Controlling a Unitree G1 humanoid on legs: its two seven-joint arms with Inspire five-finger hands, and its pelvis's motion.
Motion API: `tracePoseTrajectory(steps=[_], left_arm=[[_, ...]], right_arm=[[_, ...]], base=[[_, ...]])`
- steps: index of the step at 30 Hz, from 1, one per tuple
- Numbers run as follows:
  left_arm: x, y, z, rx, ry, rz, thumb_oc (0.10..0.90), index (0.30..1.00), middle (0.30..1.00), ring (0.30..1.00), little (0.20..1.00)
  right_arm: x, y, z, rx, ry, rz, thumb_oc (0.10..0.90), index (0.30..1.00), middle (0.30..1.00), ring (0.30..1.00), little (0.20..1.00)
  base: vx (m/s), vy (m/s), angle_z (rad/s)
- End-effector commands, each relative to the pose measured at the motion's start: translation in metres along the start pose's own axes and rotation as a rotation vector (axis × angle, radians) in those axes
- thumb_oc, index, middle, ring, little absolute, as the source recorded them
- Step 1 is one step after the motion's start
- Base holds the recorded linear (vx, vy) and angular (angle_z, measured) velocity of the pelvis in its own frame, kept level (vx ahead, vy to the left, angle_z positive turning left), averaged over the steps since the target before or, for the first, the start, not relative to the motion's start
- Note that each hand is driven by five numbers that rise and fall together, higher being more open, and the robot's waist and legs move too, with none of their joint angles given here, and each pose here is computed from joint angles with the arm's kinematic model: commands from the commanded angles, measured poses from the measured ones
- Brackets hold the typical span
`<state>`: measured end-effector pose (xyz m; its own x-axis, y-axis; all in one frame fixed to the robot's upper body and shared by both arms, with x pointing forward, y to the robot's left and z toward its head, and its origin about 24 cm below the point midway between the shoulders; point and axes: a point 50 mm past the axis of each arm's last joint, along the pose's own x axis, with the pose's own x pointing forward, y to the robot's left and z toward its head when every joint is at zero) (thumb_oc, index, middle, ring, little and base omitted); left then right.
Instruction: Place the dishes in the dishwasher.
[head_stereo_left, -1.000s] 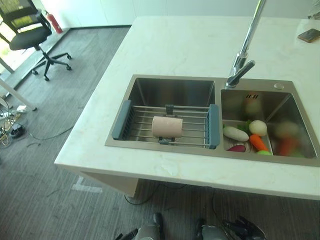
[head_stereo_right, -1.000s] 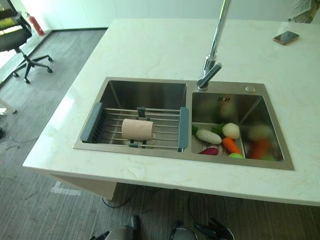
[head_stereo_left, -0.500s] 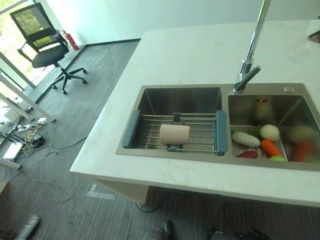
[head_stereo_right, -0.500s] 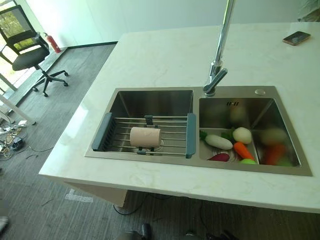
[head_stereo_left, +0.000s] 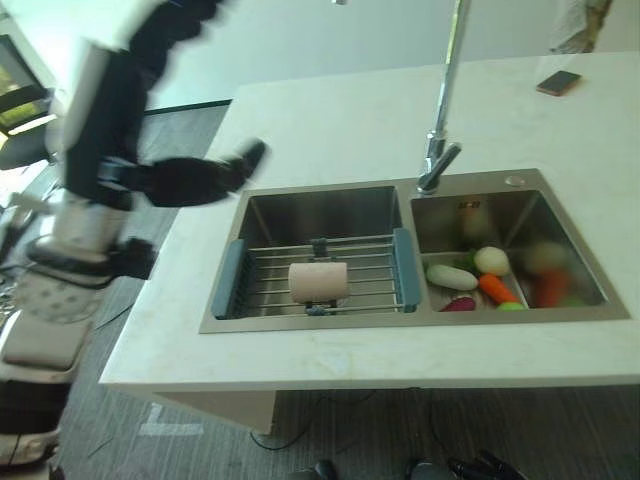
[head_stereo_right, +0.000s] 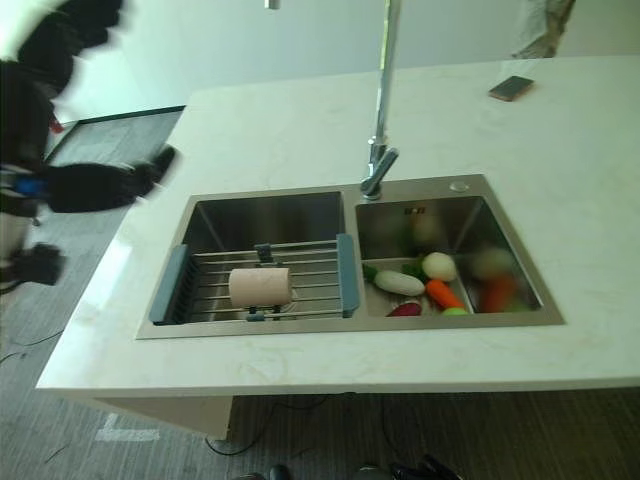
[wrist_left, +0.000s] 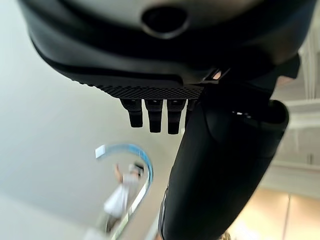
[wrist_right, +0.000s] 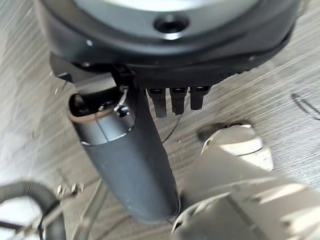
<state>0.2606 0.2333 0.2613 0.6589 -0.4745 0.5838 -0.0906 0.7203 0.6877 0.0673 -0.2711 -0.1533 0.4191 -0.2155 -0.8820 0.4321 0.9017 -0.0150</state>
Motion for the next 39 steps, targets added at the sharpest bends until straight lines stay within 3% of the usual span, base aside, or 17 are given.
tracePoseTrajectory(steps=[1, 5, 12, 17, 21, 39], left_arm=[[0.013, 0.054, -0.002, 0.094, 0.042, 0.185, 0.800, 0.900, 0.900, 0.900, 0.900], [0.026, 0.045, -0.012, 0.074, 0.115, 0.108, 0.800, 0.900, 0.900, 0.900, 0.900], [0.034, 0.022, -0.045, 0.041, 0.338, -0.279, 0.800, 0.900, 0.900, 0.900, 0.900], [0.035, 0.021, -0.046, 0.036, 0.347, -0.291, 0.800, 0.900, 0.900, 0.900, 0.900], [0.041, 0.010, -0.048, -0.023, 0.416, -0.488, 0.800, 0.900, 0.900, 0.900, 0.900], [0.035, 0.012, -0.050, 0.047, 0.498, -0.596, 0.800, 0.900, 0.900, 0.900, 0.900]], right_arm=[[0.000, -0.008, 0.006, 0.084, -0.032, -0.032, 0.800, 0.900, 0.900, 0.900, 0.900], [-0.002, -0.012, 0.002, 0.088, -0.012, -0.050, 0.800, 0.900, 0.900, 0.900, 0.900], [-0.005, -0.021, -0.002, 0.079, -0.006, -0.061, 0.800, 0.900, 0.900, 0.900, 0.900], [-0.005, -0.021, -0.001, 0.077, -0.008, -0.061, 0.800, 0.900, 0.900, 0.900, 0.900], [-0.004, -0.024, 0.011, 0.062, -0.048, -0.065, 0.800, 0.900, 0.900, 0.900, 0.900], [-0.003, -0.025, 0.018, 0.048, -0.048, -0.067, 0.800, 0.900, 0.900, 0.900, 0.900]], base=[[-0.01, -0.022, -0.23], [0.00, -0.006, -0.20], [0.02, 0.021, -0.19], [0.00, 0.016, -0.02], [0.05, 0.059, 0.03], [0.01, 0.002, 0.00]])
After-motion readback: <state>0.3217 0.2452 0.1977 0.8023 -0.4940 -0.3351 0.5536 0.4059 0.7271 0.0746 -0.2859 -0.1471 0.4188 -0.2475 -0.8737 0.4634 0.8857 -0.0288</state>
